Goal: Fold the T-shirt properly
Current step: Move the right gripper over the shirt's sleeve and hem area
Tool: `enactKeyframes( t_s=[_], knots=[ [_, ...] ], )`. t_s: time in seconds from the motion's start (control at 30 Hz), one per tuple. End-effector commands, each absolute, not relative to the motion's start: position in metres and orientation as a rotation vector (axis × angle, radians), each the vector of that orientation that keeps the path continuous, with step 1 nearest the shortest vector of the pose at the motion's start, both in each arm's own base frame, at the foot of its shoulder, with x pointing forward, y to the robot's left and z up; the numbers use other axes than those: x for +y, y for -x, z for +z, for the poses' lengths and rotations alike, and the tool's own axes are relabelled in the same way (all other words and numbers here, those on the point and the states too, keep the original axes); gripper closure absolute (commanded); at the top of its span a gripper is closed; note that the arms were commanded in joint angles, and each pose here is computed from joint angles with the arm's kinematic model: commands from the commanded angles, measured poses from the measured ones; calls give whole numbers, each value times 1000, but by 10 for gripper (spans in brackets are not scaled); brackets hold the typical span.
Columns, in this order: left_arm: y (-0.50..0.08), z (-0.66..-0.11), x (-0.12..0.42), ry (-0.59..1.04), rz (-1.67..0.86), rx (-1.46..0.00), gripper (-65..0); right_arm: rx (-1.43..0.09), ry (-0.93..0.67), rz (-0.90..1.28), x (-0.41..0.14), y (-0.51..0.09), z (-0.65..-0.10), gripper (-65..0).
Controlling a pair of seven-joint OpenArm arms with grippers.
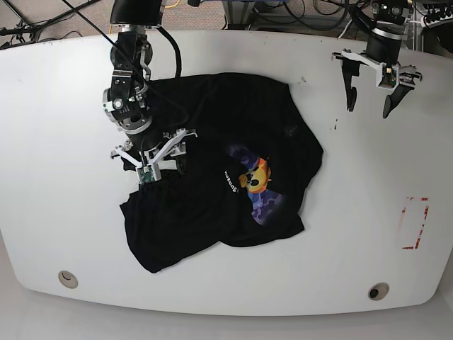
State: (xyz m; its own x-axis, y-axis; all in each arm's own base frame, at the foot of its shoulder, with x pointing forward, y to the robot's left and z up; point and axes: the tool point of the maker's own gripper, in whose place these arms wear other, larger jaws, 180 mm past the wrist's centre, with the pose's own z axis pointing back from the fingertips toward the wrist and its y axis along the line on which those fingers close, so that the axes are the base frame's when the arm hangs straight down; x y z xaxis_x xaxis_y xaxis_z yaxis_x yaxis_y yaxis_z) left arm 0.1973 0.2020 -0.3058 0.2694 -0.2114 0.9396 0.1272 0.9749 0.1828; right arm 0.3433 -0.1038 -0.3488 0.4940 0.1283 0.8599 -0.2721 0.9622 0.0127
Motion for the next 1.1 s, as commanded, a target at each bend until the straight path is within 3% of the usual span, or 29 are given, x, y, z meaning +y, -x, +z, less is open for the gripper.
enactKeyframes(
  t_s=[0.0,0.23,1.07],
  knots=[
    [-195,-297,200,-69,-237,-1309,-412,-1059,-180,291,-95,-348,-340,-434],
    [-194,-299,199,-63,-245,-1303,-410,-1035,-193,313,-93,-351,-345,-492],
    [-199,-293,199,-50,-248,-1325,-421,-1062,-204,337,-86,-408,-328,-476]
  ],
)
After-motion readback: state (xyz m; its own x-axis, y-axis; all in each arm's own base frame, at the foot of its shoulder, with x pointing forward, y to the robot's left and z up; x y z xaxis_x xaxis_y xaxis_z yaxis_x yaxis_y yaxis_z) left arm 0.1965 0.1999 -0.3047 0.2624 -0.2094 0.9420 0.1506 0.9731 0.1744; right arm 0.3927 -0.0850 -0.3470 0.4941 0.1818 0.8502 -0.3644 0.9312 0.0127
